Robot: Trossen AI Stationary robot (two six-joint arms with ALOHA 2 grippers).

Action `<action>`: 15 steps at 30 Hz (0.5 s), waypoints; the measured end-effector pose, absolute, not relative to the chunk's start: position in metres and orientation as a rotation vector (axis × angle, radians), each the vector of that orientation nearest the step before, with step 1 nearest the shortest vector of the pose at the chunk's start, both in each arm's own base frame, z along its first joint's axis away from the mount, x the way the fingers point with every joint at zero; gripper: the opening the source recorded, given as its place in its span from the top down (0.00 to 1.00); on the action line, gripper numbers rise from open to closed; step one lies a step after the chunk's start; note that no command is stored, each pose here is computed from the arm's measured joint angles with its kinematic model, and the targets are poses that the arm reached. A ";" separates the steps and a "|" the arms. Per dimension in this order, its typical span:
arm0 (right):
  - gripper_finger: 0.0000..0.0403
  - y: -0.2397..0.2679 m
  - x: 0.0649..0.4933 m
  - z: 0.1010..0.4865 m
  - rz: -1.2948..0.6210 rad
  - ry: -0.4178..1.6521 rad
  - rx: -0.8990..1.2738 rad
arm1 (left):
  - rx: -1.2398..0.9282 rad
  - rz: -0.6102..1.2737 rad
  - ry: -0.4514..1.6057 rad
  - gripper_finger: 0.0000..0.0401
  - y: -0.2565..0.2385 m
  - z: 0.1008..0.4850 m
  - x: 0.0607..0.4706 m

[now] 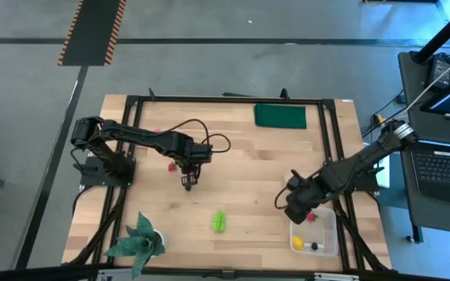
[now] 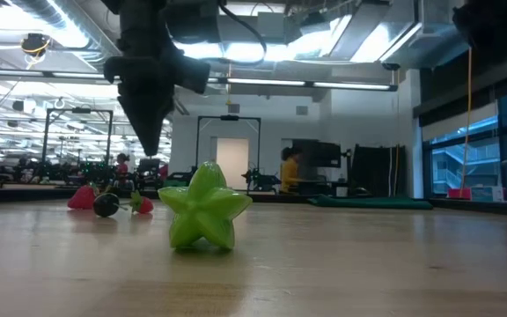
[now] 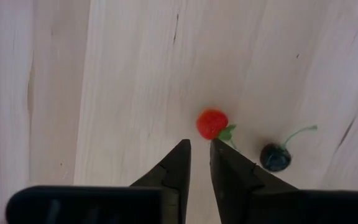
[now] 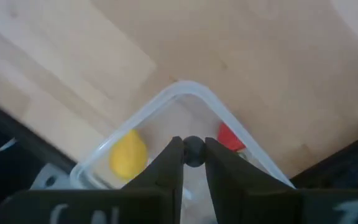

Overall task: Pick and placing Produce into tupperware
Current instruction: Put the blueberry into the transparent bin

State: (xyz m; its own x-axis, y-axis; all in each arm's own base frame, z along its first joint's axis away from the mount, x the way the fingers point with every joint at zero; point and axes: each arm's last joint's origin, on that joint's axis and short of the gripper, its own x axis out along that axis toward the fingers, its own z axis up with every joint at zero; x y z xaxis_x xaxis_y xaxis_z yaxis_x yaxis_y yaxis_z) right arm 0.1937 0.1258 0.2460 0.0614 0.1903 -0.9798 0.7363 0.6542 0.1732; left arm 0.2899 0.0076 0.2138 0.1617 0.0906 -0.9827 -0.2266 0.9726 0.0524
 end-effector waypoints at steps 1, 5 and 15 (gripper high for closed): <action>0.84 0.128 0.194 0.243 -0.502 1.492 0.805 | -0.116 0.227 1.386 0.86 0.008 0.214 0.290; 0.81 0.140 0.199 0.230 -0.510 1.522 0.757 | -0.117 0.226 1.374 0.84 0.008 0.214 0.292; 0.83 0.165 0.197 0.180 -0.484 1.505 0.810 | -0.117 0.226 1.376 0.81 0.008 0.214 0.291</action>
